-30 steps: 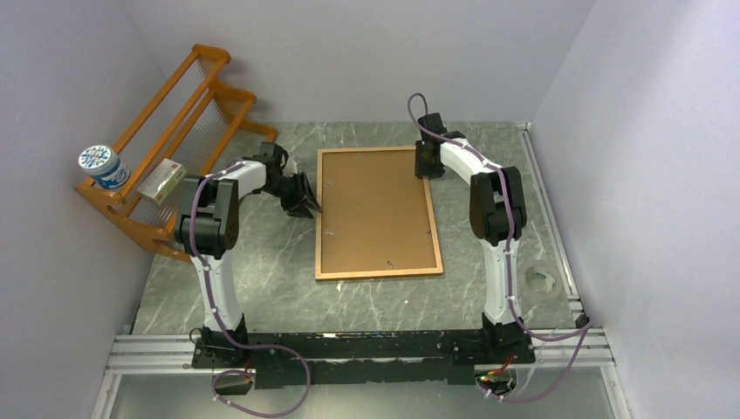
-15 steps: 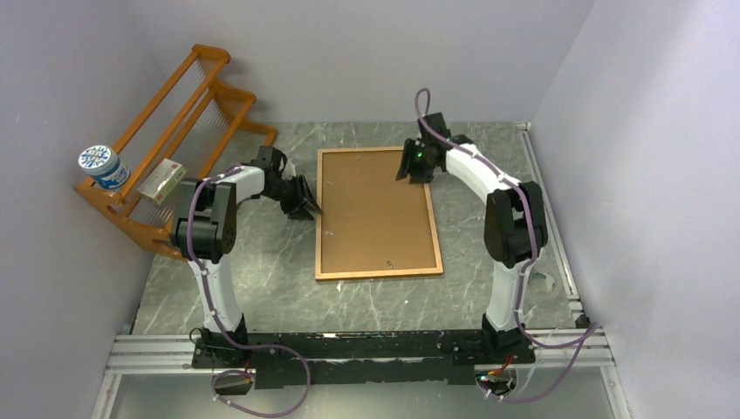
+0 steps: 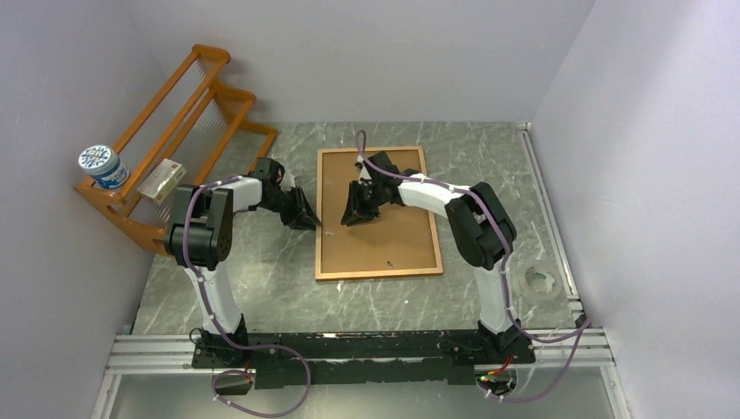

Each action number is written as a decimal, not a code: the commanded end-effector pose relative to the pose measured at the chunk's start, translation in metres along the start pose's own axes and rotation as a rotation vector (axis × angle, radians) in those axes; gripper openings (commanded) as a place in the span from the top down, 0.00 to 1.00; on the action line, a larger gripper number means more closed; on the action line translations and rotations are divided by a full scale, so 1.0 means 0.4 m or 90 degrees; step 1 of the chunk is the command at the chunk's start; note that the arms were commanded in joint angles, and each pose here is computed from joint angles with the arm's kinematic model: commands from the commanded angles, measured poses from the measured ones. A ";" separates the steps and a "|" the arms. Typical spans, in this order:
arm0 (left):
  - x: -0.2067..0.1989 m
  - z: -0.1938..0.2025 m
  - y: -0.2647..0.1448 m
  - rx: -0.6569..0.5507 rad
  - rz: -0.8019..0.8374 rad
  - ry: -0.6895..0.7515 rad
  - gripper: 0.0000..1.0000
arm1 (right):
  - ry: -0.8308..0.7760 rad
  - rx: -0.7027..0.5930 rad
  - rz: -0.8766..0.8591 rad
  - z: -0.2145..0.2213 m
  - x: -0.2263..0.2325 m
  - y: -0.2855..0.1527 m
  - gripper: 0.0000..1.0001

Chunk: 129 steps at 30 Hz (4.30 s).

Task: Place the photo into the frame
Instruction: Install the photo frame at the center of the board.

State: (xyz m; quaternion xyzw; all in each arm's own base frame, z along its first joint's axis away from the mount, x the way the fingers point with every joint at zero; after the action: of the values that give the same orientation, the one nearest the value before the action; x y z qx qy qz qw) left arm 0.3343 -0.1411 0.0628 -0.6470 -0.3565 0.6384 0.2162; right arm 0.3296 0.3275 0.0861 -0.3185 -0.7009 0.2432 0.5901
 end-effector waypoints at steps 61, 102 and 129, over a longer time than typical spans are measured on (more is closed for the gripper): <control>-0.066 -0.109 -0.026 -0.050 -0.014 0.026 0.57 | -0.010 -0.258 0.002 -0.207 0.084 -0.083 0.55; 0.034 -0.149 0.049 0.008 -0.069 0.078 0.78 | -0.068 -0.119 -0.117 -0.288 0.023 0.197 0.63; 0.103 -0.128 0.065 0.074 -0.190 0.059 0.82 | 0.029 -0.092 -0.205 -0.271 0.034 0.250 0.64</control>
State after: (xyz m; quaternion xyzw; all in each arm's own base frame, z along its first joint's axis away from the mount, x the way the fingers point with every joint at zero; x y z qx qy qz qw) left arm 0.4064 -0.1399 0.0687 -0.6621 -0.3651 0.5973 0.2675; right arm 0.4652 0.3843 0.0659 -0.2692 -0.7579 0.0834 0.5884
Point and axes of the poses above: each gripper's point midway between its finger pads, its own y axis out along the fingers, its own x axis along the line the jaws close on, z = x × y, the point moved 5 cm from there along -y, back along the fingers, and after that the axes turned 6 degrees about y, right-handed, at the moved point
